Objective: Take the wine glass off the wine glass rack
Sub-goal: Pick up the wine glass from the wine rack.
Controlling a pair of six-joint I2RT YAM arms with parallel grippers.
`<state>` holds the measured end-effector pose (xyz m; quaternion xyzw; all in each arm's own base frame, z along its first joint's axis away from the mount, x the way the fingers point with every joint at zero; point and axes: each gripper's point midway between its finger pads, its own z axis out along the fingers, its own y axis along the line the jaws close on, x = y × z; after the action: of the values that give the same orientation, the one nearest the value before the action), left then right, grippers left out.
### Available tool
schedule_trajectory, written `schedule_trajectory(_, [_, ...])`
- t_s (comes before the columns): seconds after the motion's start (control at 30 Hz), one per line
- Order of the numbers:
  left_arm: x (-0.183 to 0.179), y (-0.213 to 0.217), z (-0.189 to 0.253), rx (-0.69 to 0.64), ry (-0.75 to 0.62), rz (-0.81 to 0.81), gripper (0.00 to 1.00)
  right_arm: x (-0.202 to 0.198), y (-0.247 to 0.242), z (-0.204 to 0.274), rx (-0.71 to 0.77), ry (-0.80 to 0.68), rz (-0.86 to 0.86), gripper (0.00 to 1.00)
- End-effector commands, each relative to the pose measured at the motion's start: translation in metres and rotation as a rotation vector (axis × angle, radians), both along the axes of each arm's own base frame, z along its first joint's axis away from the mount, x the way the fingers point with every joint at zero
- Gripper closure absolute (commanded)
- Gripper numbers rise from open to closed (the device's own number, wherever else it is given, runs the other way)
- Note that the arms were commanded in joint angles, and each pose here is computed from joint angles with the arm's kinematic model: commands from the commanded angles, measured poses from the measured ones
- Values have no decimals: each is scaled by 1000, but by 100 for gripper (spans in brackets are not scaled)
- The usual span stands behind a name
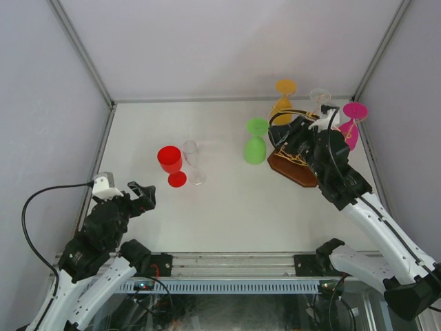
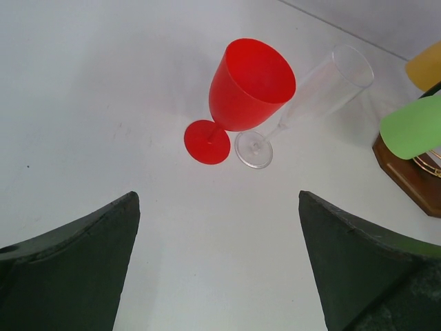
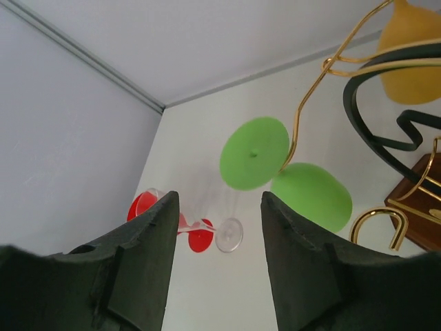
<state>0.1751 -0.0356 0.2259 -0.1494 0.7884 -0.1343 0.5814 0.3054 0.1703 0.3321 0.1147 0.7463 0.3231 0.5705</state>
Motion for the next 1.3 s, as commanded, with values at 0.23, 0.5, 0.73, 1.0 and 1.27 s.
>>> schedule_trajectory(0.23, [1, 6, 1, -23, -14, 45, 0, 30, -2, 12, -103, 26, 1, 46])
schedule_trajectory(0.5, [3, 3, -2, -12, 3, 37, 0, 44, -2, -5, -22, 116, 72, 47])
schedule_trajectory(0.73, [4, 2, -4, -6, 13, 36, 0, 54, 7, -13, -44, 142, 137, 48])
schedule_trajectory(1.0, [4, 3, -5, 3, 21, 41, 0, 69, 10, -20, -125, 156, 162, 48])
schedule_trajectory(1.27, [3, 5, -4, -4, 12, 48, 0, 75, 13, -29, -145, 192, 182, 47])
